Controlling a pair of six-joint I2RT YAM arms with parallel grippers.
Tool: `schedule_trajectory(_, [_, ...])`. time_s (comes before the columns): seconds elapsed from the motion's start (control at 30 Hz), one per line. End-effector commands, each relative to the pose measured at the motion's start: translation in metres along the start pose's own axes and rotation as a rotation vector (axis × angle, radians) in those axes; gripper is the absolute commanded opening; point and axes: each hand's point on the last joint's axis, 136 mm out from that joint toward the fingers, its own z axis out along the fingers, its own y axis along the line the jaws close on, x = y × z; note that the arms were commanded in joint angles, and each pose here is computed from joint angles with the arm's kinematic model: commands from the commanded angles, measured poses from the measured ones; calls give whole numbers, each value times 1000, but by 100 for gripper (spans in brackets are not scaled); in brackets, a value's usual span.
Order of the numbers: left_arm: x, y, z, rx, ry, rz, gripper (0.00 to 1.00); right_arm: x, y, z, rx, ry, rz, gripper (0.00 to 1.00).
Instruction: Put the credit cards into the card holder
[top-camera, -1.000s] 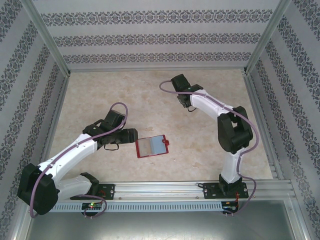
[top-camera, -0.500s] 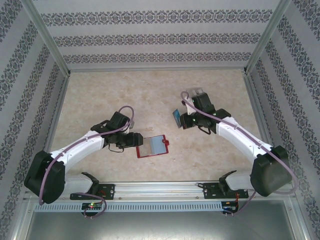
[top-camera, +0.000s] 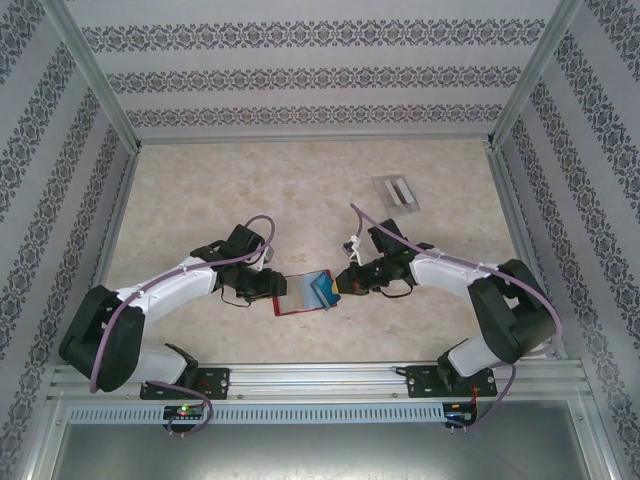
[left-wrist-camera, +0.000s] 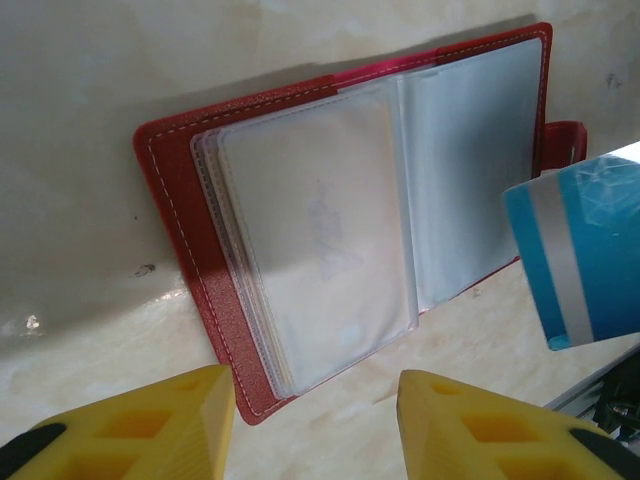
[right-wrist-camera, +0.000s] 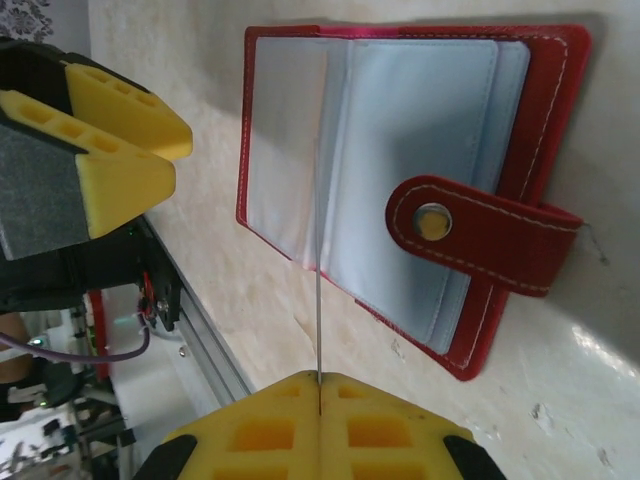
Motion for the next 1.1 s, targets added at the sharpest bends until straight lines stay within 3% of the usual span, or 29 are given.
schedule_trajectory(0.0, [-4,6,2,-23,-5,6,45,-6,8,5,-77,16,-5,0])
schedule_trajectory(0.3, [-4,15,12,-60,13,-48,41,-15,-3,25,-139,68,47,0])
schedule_trajectory(0.6, [-6,25,19,-114,32,-64,23,-21,-4,31,-181,80,64,0])
schedule_trajectory(0.8, [-7,40,19,-208,37,-78,18,-27,3,17,-184,38,37,0])
schedule_trajectory(1.07, [-7,49,21,-247,28,-102,17,-28,11,28,-199,67,10,0])
